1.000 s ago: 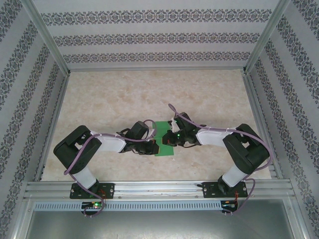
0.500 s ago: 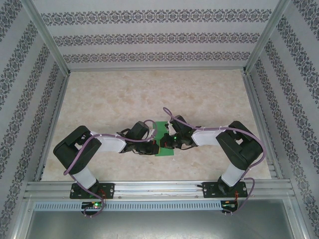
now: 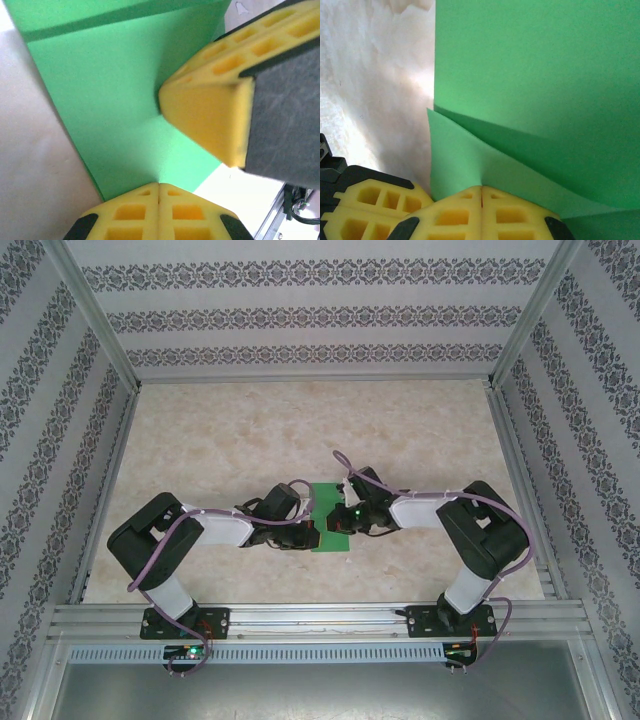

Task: Fold a paper plane with a square sheet of paper (fold left side to right side)
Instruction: Fold the triangle a second time at the center of the table.

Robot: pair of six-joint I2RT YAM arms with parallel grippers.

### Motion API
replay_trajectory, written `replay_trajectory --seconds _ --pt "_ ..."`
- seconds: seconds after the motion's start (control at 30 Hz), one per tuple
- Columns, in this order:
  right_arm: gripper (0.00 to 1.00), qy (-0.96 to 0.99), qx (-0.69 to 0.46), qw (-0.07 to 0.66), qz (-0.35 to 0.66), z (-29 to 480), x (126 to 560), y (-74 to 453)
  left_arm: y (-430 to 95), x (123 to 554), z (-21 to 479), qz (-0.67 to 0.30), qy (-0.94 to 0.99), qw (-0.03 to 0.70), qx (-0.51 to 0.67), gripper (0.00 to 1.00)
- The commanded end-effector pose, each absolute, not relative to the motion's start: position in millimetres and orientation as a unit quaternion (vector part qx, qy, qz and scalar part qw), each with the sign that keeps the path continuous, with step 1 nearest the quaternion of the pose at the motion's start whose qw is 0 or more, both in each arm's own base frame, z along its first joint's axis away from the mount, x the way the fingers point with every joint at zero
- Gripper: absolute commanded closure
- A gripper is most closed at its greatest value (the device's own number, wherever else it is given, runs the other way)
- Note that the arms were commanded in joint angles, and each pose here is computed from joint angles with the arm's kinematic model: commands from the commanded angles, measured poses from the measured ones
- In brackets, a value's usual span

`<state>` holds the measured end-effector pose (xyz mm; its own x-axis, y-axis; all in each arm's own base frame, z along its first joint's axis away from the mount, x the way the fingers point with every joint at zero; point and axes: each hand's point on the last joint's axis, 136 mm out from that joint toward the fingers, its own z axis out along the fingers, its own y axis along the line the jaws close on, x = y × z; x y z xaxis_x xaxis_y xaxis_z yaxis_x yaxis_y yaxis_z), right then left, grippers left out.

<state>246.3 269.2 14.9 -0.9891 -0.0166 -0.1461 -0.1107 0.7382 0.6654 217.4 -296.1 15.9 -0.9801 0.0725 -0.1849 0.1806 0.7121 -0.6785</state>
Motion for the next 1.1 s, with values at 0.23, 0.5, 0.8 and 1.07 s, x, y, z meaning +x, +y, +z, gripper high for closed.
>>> replay_trajectory --seconds 0.23,0.5,0.8,1.07 --pt "1.00 0.947 0.016 0.099 0.304 1 285 212 -257 190 -32 -0.282 0.959 0.021 0.033 0.99" --pt "1.00 0.943 0.026 0.118 0.311 18 302 198 -269 196 -21 -0.314 0.948 0.037 0.038 0.99" --pt "1.00 0.920 0.010 0.125 0.372 57 285 227 -281 204 -8 -0.342 0.937 0.051 0.042 0.99" --pt "1.00 0.914 -0.005 0.088 0.395 43 273 269 -289 210 -1 -0.354 0.932 0.056 0.047 0.99"
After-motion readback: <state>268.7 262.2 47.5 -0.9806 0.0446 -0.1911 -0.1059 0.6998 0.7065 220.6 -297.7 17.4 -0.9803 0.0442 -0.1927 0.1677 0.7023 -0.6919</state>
